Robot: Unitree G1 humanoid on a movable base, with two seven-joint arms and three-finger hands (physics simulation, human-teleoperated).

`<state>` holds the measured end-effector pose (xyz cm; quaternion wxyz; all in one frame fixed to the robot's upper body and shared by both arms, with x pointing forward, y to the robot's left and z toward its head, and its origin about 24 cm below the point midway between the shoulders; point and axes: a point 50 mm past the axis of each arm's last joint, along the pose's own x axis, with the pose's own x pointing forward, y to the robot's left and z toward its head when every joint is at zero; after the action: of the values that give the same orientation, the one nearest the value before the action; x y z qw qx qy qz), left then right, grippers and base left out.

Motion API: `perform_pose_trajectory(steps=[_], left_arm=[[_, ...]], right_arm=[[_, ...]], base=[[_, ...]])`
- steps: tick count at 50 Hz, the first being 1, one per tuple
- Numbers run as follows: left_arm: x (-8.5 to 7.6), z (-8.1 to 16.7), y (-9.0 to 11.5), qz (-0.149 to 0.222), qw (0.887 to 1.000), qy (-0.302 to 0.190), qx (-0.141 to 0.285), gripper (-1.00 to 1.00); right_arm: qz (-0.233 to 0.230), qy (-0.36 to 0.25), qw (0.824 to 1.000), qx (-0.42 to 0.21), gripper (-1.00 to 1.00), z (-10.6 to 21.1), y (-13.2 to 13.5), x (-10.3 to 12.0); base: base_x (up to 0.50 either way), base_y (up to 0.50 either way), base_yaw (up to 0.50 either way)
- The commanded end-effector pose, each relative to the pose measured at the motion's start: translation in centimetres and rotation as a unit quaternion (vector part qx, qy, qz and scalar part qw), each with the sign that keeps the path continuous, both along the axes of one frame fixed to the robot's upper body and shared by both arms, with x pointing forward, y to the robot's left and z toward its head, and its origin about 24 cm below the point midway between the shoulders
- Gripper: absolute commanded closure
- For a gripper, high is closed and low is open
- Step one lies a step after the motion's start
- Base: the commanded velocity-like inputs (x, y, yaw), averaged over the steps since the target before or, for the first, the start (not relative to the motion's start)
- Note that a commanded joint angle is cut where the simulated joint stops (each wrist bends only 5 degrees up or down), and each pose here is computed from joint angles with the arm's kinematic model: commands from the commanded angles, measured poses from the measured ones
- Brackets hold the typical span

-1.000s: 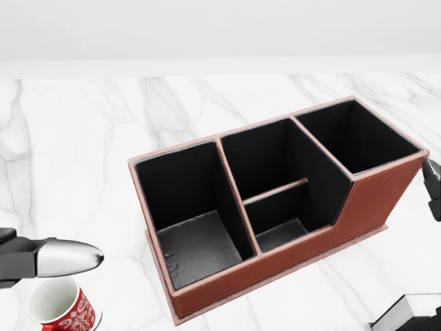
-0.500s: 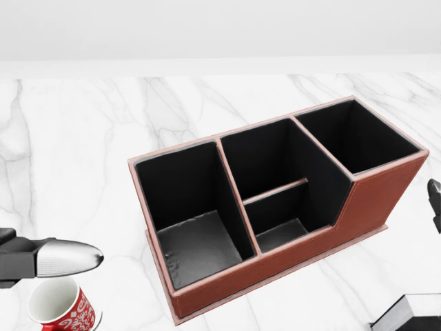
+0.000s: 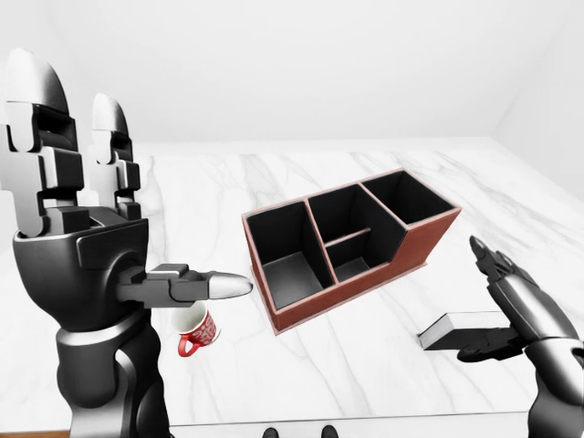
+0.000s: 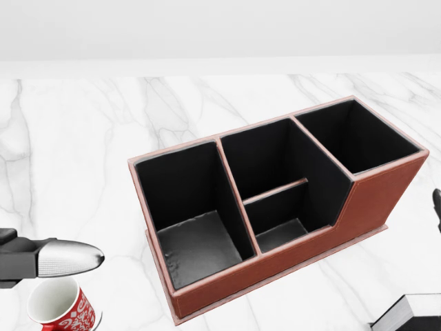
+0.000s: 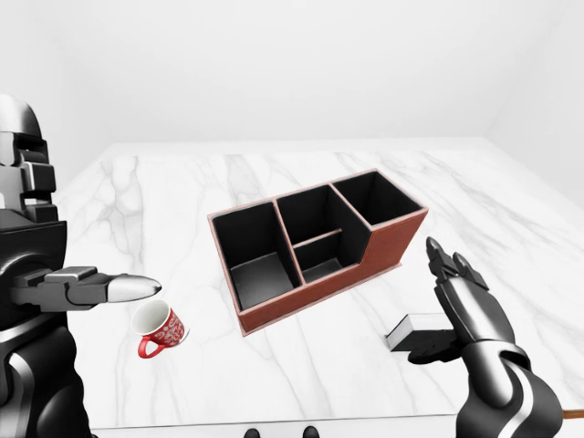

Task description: Pick up the book and place it in the back compartment of the caddy.

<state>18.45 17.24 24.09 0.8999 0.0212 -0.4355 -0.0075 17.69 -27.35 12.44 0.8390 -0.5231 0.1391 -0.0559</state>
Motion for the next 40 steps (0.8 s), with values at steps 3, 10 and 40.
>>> perform_pose_trajectory(steps=[3, 10, 40], left_arm=[[0.0, 0.0, 0.0, 0.000, 1.000, 0.001, 0.001, -1.00], [0.1, -0.1, 0.0, 0.000, 1.000, 0.004, 0.001, -1.00], [0.1, -0.3, -0.1, 0.000, 1.000, 0.008, 0.003, -1.00]], right_arm=[[-0.005, 0.008, 1.000, 0.001, -1.00, -0.3, -0.5, 0.1], [-0.009, 0.021, 1.000, -0.005, -1.00, -0.6, -0.9, 0.5], [0.005, 0.014, 1.000, -0.027, -1.00, 0.3, -1.1, 1.8]], base=[[0.00, 0.00, 0.00], [0.00, 0.00, 0.00], [0.00, 0.00, 0.00]])
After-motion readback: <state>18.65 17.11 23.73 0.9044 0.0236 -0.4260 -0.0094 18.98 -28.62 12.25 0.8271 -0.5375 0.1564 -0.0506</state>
